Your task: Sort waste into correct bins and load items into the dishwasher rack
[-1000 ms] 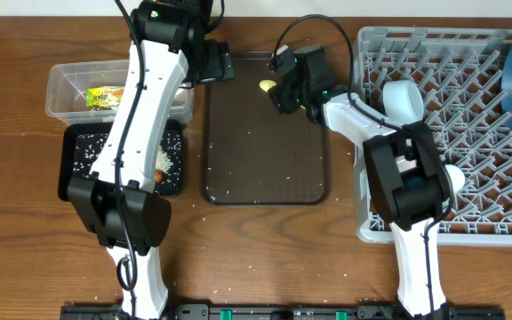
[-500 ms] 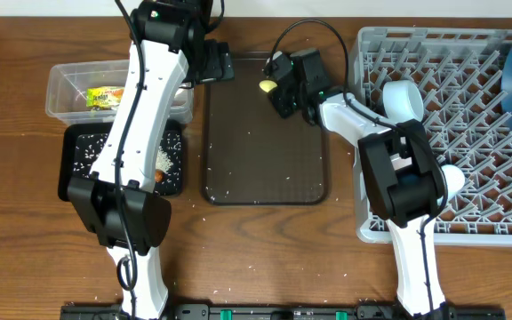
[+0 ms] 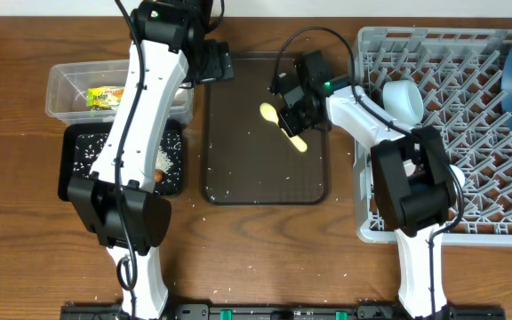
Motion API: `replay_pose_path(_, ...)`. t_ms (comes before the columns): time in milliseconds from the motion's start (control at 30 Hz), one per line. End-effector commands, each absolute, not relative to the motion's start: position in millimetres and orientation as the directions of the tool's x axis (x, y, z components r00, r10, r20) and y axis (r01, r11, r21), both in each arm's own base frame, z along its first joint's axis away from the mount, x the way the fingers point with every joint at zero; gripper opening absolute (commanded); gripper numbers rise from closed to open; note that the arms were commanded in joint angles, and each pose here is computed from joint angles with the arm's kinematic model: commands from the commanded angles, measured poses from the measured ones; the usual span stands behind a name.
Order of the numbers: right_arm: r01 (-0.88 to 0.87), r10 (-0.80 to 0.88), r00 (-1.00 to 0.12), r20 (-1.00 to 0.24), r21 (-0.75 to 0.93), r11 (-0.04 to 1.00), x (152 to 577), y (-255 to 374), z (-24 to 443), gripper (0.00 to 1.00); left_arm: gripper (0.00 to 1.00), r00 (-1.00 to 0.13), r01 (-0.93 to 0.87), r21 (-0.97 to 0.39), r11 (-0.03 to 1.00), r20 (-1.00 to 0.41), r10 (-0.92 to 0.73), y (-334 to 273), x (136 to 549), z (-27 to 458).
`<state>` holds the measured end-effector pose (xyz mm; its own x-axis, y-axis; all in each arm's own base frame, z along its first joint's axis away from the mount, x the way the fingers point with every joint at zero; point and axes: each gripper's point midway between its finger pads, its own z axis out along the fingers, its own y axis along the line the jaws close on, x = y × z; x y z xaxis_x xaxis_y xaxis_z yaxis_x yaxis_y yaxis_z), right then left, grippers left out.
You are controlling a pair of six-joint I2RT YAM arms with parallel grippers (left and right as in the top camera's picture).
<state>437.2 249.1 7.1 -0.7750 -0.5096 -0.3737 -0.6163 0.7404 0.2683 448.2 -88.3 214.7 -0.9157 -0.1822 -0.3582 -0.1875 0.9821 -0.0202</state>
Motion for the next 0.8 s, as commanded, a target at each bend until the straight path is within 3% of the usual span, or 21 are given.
replay_pose_path(0,-0.579,-0.525,-0.815,-0.245,0.303,0.757,407,238,-23,0.01,1.0,-0.91,-0.198,-0.014,0.98,-0.369,-0.189,-85,451,217)
replay_pose_path(167,-0.521,-0.486,-0.854,-0.187,0.343,0.782,396,236,-24,0.01,1.0,-0.91,-0.198,-0.014,0.98,-0.369,-0.189,-85,451,217)
replay_pose_path(300,-0.525,-0.479,-0.851,-0.215,0.339,0.781,402,236,-13,0.03,1.0,-0.91,-0.198,-0.014,0.98,-0.369,-0.189,-85,451,217)
replay_pose_path(600,-0.707,-0.58,-0.697,-0.421,0.266,0.656,409,276,70,0.49,1.0,-0.91,-0.198,-0.014,0.98,-0.369,-0.189,-85,451,217)
replay_pose_path(767,-0.815,-0.73,-0.58,-0.361,0.25,0.523,357,310,64,0.56,1.0,-0.91,-0.198,-0.014,0.98,-0.369,-0.189,-85,451,217)
